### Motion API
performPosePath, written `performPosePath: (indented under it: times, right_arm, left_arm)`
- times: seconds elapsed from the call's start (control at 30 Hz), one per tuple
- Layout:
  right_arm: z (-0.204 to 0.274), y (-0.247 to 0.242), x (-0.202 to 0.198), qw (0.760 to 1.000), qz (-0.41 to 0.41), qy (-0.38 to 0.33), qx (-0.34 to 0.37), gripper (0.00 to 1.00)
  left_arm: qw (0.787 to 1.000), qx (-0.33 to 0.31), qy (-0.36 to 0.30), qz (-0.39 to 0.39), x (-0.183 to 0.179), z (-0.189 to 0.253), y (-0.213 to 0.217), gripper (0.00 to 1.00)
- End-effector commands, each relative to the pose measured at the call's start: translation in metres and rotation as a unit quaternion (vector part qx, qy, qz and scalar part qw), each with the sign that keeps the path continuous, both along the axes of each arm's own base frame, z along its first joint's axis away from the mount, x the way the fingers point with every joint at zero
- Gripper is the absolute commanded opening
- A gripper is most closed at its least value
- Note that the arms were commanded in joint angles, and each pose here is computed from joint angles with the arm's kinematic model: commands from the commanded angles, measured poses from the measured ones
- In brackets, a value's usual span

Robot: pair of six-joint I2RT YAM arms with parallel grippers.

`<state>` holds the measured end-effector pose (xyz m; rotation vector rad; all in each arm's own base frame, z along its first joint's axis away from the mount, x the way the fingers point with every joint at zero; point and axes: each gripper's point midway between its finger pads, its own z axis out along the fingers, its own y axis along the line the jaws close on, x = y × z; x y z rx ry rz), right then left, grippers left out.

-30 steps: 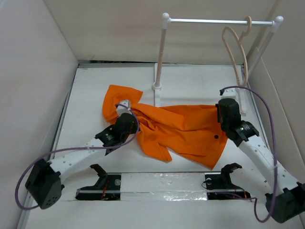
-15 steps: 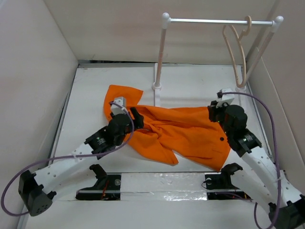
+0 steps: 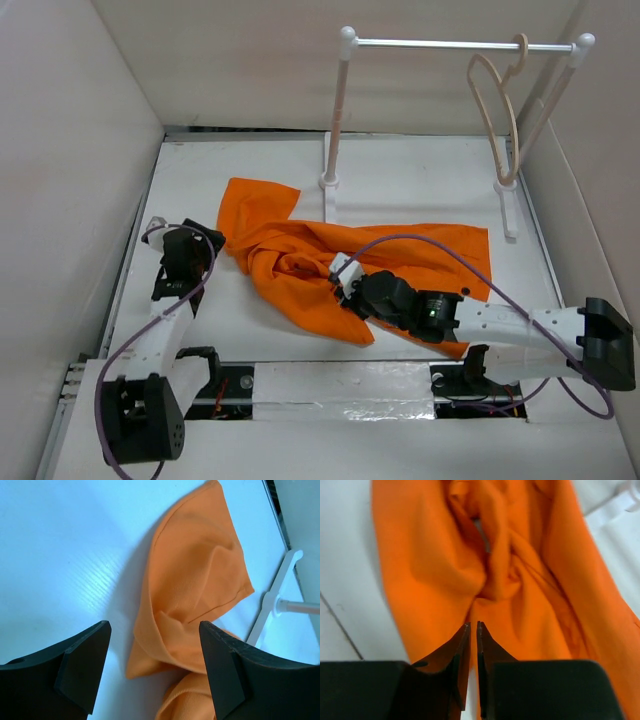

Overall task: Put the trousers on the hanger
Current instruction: Flatten out the trousers at the center of the board.

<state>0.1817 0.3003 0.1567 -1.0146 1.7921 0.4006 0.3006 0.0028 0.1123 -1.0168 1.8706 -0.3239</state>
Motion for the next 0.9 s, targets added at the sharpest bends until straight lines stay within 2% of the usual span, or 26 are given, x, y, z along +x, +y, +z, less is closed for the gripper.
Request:
performPosePath:
  times: [0.0, 0.03, 0.1, 0.3, 0.4, 0.5, 0.53, 0.57, 0.6, 0.63, 0.67, 0.7, 0.77, 0.83, 0.87]
  right_arm:
    - [0.034, 0.019, 0.007, 0.998, -0.018, -0.047, 0.042, 0.25]
    - [0.03, 0.021, 0.007, 0.998, -0.017, -0.044, 0.041, 0.26]
    - [0.025, 0.023, 0.006, 0.998, -0.016, -0.04, 0.042, 0.38]
    - [0.021, 0.017, 0.009, 0.998, -0.03, -0.04, 0.038, 0.39]
    - [0.027, 0.013, 0.006, 0.997, -0.03, -0.04, 0.053, 0.39]
    - [0.03, 0.005, 0.01, 0.996, -0.043, -0.044, 0.057, 0.4]
    - [0.029, 0.0, 0.014, 0.996, -0.051, -0.042, 0.056, 0.39]
    - [0.023, -0.007, 0.02, 0.996, -0.067, -0.038, 0.053, 0.39]
    - [0.018, -0.013, 0.026, 0.995, -0.081, -0.034, 0.049, 0.39]
    - [0.011, -0.019, 0.031, 0.994, -0.096, -0.03, 0.044, 0.4]
    - [0.005, -0.026, 0.038, 0.992, -0.114, -0.025, 0.041, 0.45]
    - [-0.008, -0.034, 0.044, 0.99, -0.135, -0.01, 0.04, 0.5]
    - [-0.028, -0.048, 0.064, 0.984, -0.172, 0.016, 0.034, 0.55]
    - [-0.045, -0.058, 0.071, 0.98, -0.195, 0.031, 0.028, 0.56]
    - [-0.054, -0.064, 0.077, 0.975, -0.217, 0.04, 0.026, 0.56]
  left_arm:
    - [0.994, -0.078, -0.062, -0.054, 0.026, 0.018, -0.017, 0.69]
    - [0.992, -0.091, -0.063, -0.053, 0.03, 0.016, -0.016, 0.7]
    - [0.993, -0.094, -0.048, -0.055, 0.039, 0.008, -0.017, 0.7]
    - [0.991, -0.121, -0.004, -0.055, 0.052, -0.028, -0.021, 0.62]
    - [0.99, -0.13, 0.019, -0.042, 0.059, -0.044, -0.019, 0.54]
    - [0.991, -0.131, 0.018, -0.031, 0.071, -0.048, -0.015, 0.3]
    - [0.991, -0.132, 0.015, -0.031, 0.074, -0.047, -0.014, 0.13]
    - [0.991, -0.131, 0.018, -0.03, 0.078, -0.046, -0.014, 0.04]
    - [0.991, -0.132, 0.015, -0.032, 0.079, -0.043, -0.014, 0.0]
    - [0.991, -0.131, 0.006, -0.033, 0.08, -0.037, -0.014, 0.0]
    - [0.991, -0.127, -0.005, -0.042, 0.08, -0.029, -0.021, 0.0]
    - [0.993, -0.112, -0.034, -0.035, 0.081, -0.007, -0.019, 0.0]
    - [0.994, -0.082, -0.049, -0.056, 0.079, 0.024, -0.033, 0.0]
    - [0.993, -0.034, -0.103, -0.038, 0.072, 0.079, -0.031, 0.0]
    - [0.989, -0.015, -0.131, -0.061, 0.069, 0.111, -0.049, 0.0]
